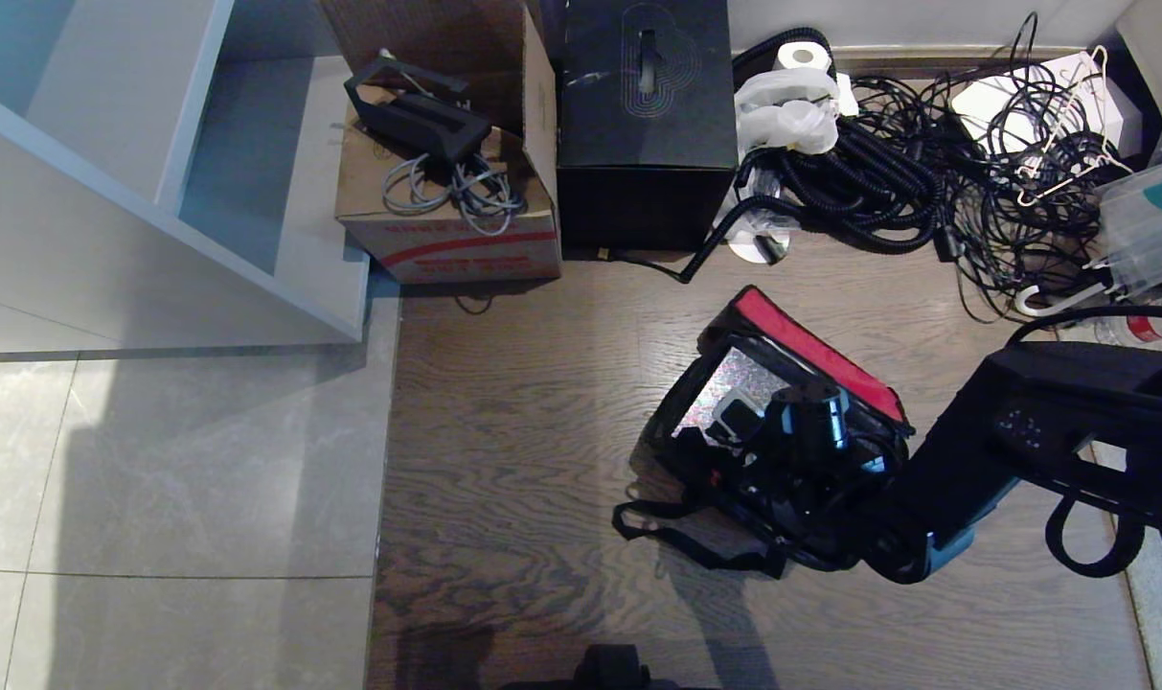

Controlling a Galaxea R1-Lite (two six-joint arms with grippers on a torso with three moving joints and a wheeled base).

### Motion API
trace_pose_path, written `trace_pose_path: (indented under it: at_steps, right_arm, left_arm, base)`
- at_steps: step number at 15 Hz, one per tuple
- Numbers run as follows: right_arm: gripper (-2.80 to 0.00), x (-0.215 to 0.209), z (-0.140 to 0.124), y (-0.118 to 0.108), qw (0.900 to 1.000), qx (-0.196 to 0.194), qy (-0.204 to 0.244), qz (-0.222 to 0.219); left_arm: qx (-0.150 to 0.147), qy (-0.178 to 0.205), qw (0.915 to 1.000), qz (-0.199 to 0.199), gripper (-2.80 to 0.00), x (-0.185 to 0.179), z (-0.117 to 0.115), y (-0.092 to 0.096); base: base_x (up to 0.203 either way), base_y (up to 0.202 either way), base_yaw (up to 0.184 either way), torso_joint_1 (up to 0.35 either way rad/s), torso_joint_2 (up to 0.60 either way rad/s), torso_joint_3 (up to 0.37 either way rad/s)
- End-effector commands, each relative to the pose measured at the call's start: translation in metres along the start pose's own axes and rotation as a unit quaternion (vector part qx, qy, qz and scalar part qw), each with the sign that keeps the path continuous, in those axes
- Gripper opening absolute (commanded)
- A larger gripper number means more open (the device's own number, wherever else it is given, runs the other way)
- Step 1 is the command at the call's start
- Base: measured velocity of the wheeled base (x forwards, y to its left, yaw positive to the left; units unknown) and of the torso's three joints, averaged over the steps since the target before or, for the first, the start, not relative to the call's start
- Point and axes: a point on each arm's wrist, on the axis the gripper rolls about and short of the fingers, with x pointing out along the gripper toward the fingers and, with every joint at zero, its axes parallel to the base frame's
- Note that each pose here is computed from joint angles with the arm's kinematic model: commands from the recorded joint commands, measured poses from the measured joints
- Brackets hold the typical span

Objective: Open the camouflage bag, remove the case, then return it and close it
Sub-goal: Grip the handle

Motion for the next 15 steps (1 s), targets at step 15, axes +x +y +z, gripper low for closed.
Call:
trace_pose_path:
  at_steps: [15]
  right_arm:
    - [0.0, 0.033, 0.01, -0.05, 0.993, 0.017, -0.017, -0.112]
  left_arm:
    - [0.0, 0.0, 1.0, 0.0, -2.8, 0.0, 0.0, 0.0]
  base:
    - [0.0, 0.0, 0.0, 0.0, 0.0, 0.0]
